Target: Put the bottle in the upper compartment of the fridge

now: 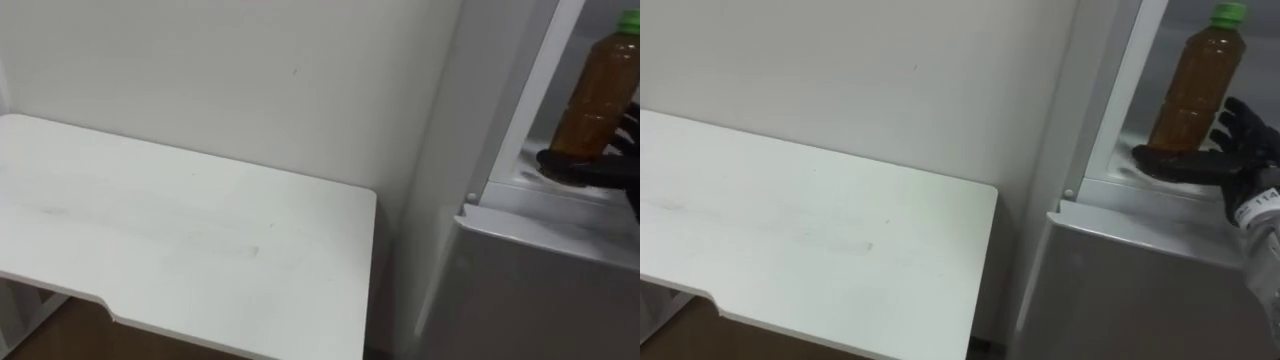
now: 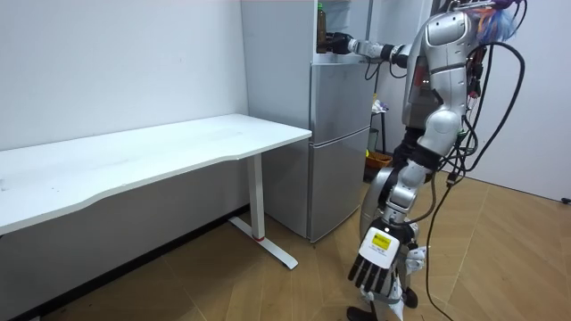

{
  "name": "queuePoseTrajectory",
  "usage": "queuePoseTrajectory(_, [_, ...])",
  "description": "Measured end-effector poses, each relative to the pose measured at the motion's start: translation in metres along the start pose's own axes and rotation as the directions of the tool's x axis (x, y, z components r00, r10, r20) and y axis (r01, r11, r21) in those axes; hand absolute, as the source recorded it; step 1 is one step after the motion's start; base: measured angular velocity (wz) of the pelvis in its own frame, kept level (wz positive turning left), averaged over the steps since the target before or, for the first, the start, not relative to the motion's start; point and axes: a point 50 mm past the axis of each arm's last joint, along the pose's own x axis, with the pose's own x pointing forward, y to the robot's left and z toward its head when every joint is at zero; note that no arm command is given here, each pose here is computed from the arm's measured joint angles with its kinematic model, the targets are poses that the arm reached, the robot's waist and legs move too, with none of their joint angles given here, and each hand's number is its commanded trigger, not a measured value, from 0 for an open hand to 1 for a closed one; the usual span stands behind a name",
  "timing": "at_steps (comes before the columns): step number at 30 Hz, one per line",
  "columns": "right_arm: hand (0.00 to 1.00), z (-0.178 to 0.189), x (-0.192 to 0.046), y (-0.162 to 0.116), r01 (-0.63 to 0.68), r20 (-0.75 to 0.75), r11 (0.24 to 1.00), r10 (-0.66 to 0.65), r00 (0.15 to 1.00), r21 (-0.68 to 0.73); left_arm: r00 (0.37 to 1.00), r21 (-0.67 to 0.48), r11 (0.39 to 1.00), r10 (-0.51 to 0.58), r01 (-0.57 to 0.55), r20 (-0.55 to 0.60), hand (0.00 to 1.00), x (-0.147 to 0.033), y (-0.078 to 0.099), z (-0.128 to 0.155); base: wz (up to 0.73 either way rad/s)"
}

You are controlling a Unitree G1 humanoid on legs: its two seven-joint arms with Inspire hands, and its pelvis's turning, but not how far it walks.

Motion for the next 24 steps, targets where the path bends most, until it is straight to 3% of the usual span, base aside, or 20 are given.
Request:
queuePoseTrajectory(13, [0.00, 0.018, -0.006, 0.019, -0.076, 0.077, 0.997, 0.076, 0.994, 0.001, 1.000, -0.043, 0.999, -0.014, 0.013, -0.004, 0.00, 0.000, -0.003, 0.002, -0.01])
queuePoseTrajectory(24, [0.00, 0.021, -0.026, 0.034, -0.134, 0.139, 0.990, 0.128, 0.982, 0.035, 1.000, -0.041, 0.999, -0.020, 0.020, -0.021, 0.00, -0.001, -0.007, -0.005, 0.00])
